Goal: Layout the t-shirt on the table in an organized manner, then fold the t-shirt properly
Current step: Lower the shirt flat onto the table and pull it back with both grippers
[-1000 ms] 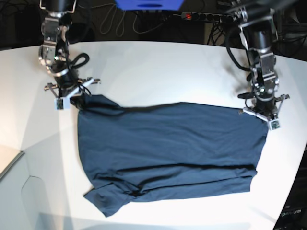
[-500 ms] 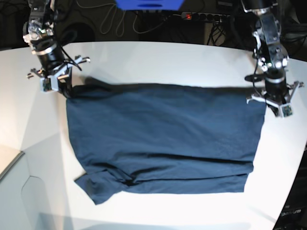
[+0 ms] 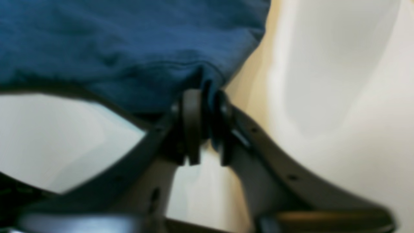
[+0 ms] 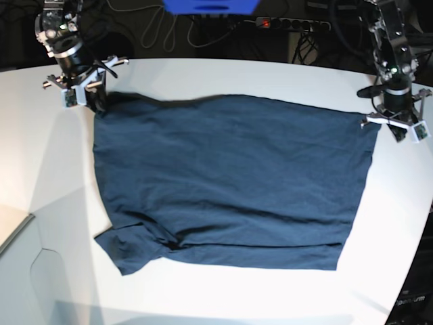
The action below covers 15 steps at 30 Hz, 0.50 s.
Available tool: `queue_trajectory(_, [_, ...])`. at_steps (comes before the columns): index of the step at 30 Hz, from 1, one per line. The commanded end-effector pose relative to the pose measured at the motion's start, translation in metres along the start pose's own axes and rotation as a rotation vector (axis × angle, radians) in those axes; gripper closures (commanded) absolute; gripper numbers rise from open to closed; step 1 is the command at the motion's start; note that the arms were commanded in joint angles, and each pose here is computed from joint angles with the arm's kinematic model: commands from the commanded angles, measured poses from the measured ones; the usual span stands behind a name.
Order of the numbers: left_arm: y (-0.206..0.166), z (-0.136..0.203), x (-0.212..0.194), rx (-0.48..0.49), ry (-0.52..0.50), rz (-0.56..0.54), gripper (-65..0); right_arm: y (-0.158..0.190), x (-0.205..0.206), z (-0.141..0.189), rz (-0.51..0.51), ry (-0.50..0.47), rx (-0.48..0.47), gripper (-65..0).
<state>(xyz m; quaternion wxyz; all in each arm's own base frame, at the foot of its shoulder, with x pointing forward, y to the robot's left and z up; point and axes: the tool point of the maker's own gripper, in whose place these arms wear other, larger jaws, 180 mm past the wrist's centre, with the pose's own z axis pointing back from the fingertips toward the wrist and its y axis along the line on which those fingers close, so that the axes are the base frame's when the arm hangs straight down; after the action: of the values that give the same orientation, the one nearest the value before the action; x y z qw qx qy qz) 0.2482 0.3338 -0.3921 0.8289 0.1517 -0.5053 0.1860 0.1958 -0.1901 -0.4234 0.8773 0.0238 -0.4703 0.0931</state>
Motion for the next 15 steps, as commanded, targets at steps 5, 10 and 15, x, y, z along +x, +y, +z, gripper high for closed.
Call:
queue_trajectory(5, [-0.001, -0.014, 0.001, 0.012, -0.005, 0.021, -9.9, -0.023, 0.015, 0.008, 0.015, -0.056, -0.049, -32.8])
queue_trajectory(10, [-0.006, -0.03, -0.025, 0.018, 0.071, 0.057, -34.6, -0.053, 0.024, 0.025, -0.043, -0.098, -0.188, -38.5])
queue_trajectory(15, [-0.011, -0.045, -0.043, 0.024, 0.129, 0.08, -39.3, -0.062, 0.03, 0.036, -0.078, -0.123, -0.256, -38.8])
